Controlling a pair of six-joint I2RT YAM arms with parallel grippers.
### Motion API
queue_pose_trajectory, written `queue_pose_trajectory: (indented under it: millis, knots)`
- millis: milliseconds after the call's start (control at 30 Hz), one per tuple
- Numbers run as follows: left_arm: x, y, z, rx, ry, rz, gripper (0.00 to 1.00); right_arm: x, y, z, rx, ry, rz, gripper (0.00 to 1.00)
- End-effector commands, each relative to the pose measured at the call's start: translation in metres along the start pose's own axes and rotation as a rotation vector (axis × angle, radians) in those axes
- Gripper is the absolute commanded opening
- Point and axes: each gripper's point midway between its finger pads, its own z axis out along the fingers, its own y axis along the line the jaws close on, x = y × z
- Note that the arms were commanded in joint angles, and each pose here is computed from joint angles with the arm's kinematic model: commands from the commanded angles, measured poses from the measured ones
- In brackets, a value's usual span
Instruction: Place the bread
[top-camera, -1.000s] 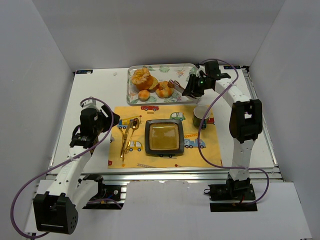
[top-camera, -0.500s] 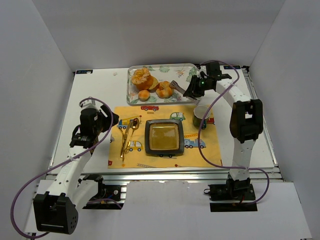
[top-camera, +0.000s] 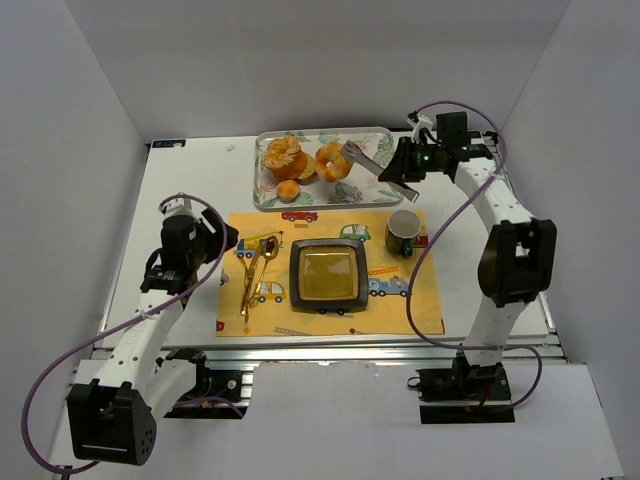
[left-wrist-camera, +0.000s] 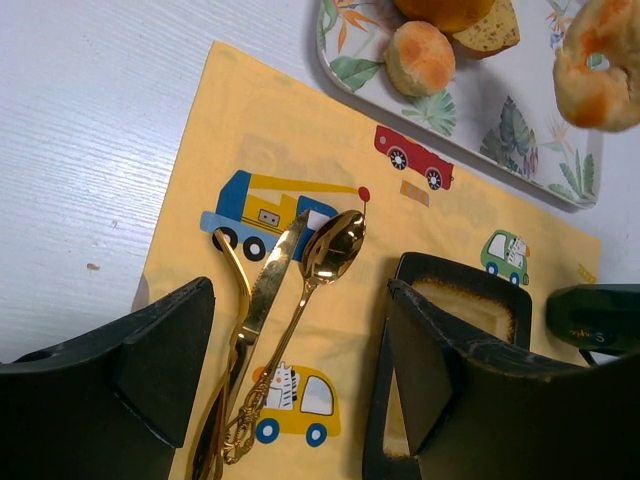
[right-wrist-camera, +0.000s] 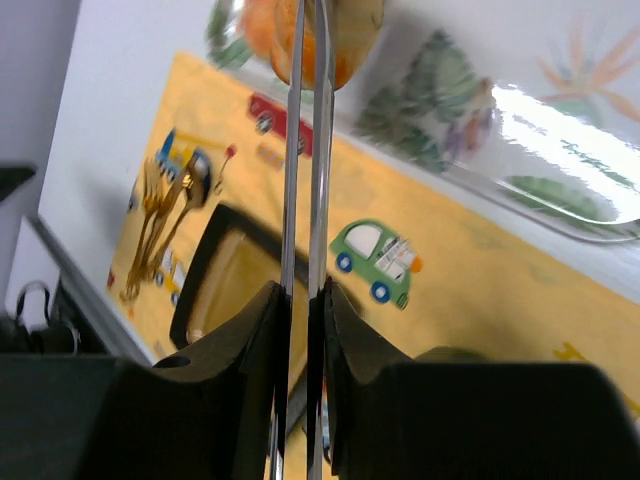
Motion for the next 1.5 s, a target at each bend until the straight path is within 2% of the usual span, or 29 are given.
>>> queue_pose_trajectory:
  millis: [0,67,100,200,233,467,600,633,900,933,1067,1333,1400,1467]
  knots:
    - [-0.02,-0.012,-0.002,0.036,-0.059,-0.002,0.79,0.016,0.051,-0.034,-0.195,0.025,-0.258,0.0]
    - [-0.021,-0.013,-0.003,0.041,-0.067,-0.003,0.79,0.045,0.064,-0.047,-0.261,0.108,-0.277,0.0]
    - [-0.02,-0.012,-0.003,0.041,-0.066,-0.003,0.79,0.055,0.065,-0.056,-0.281,0.123,-0.389,0.0]
    - [-0.02,-0.013,-0.004,0.048,-0.072,-0.002,0.79,0.093,0.076,-0.078,-0.335,0.215,-0.413,0.0]
    - [-0.018,-0.012,-0.004,0.049,-0.069,-0.002,0.79,0.105,0.075,-0.081,-0.362,0.234,-0.476,0.0]
    - [-0.012,-0.015,-0.003,0.078,-0.057,0.001,0.79,0.171,0.068,-0.1,-0.384,0.414,-0.485,0.0]
    - [-0.012,-0.015,-0.004,0.083,-0.059,-0.002,0.79,0.191,0.063,-0.098,-0.361,0.442,-0.489,0.01]
    - [-0.012,-0.015,-0.004,0.083,-0.06,-0.002,0.79,0.191,0.063,-0.097,-0.361,0.443,-0.489,0.01]
    - [-0.012,-0.015,-0.007,0.082,-0.067,-0.006,0.79,0.177,0.056,-0.087,-0.311,0.392,-0.503,0.29]
    - [-0.013,-0.015,-0.007,0.083,-0.068,-0.006,0.79,0.176,0.056,-0.086,-0.304,0.386,-0.497,0.37]
    - [-0.013,-0.015,-0.007,0.081,-0.068,-0.006,0.79,0.17,0.055,-0.083,-0.289,0.368,-0.493,0.47]
    - [-0.014,-0.016,-0.006,0.085,-0.065,-0.001,0.79,0.148,0.061,-0.081,-0.277,0.302,-0.523,0.48]
    - [-0.014,-0.018,-0.006,0.094,-0.062,-0.001,0.79,0.138,0.065,-0.082,-0.269,0.27,-0.539,0.43]
    - [-0.013,-0.023,-0.006,0.12,-0.057,-0.002,0.74,0.119,0.073,-0.084,-0.267,0.205,-0.591,0.25]
